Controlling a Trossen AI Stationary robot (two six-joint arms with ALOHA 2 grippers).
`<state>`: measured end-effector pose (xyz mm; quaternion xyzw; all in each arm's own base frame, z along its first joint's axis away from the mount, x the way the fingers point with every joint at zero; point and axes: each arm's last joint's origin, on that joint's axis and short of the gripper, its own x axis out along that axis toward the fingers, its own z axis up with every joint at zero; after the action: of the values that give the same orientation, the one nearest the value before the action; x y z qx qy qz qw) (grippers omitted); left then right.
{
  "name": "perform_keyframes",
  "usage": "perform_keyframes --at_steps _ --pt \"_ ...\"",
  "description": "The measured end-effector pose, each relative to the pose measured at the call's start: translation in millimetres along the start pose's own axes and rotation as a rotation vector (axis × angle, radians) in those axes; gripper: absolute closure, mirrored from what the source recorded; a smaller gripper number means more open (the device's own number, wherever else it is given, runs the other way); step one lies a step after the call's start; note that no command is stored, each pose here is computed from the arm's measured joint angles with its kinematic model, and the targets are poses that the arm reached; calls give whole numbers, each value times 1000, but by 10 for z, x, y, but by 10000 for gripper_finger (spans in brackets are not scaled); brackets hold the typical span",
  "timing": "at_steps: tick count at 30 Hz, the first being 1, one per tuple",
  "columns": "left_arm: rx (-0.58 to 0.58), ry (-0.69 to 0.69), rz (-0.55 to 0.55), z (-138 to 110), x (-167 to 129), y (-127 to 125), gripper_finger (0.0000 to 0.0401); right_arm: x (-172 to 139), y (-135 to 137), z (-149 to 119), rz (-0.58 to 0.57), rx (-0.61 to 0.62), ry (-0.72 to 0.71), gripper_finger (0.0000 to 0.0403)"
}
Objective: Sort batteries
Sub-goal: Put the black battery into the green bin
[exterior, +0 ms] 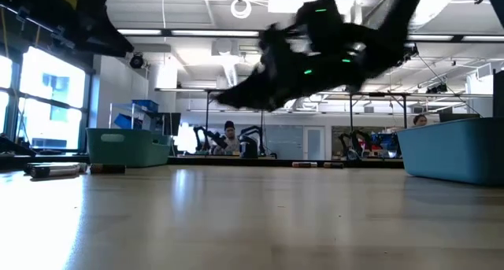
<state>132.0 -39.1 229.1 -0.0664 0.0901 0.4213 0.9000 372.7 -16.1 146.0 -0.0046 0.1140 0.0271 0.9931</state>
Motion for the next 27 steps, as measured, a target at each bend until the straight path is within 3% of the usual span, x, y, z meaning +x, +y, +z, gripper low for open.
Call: perform_keyframes --at_steps 5,9,14,18,22,27 --pt "64 -51 -73 -278 118 -275 266 -585 188 133 74 107 -534 373" --pt "75 -112 -259 -475 187 -440 266 -644 263 199 80 109 -536 373" --pt "122 -286 -515 -485 247 -551 266 -567 318 448 219 55 -627 373" --pt "189 -445 -601 -379 328 -667 266 -472 326 607 250 8 -645 373" --pt "312 -562 -706 -255 432 -882 263 -342 328 694 273 2 -572 373" --pt "327 -645 -800 -96 528 -1129 237 -223 387 791 279 -50 -509 373"
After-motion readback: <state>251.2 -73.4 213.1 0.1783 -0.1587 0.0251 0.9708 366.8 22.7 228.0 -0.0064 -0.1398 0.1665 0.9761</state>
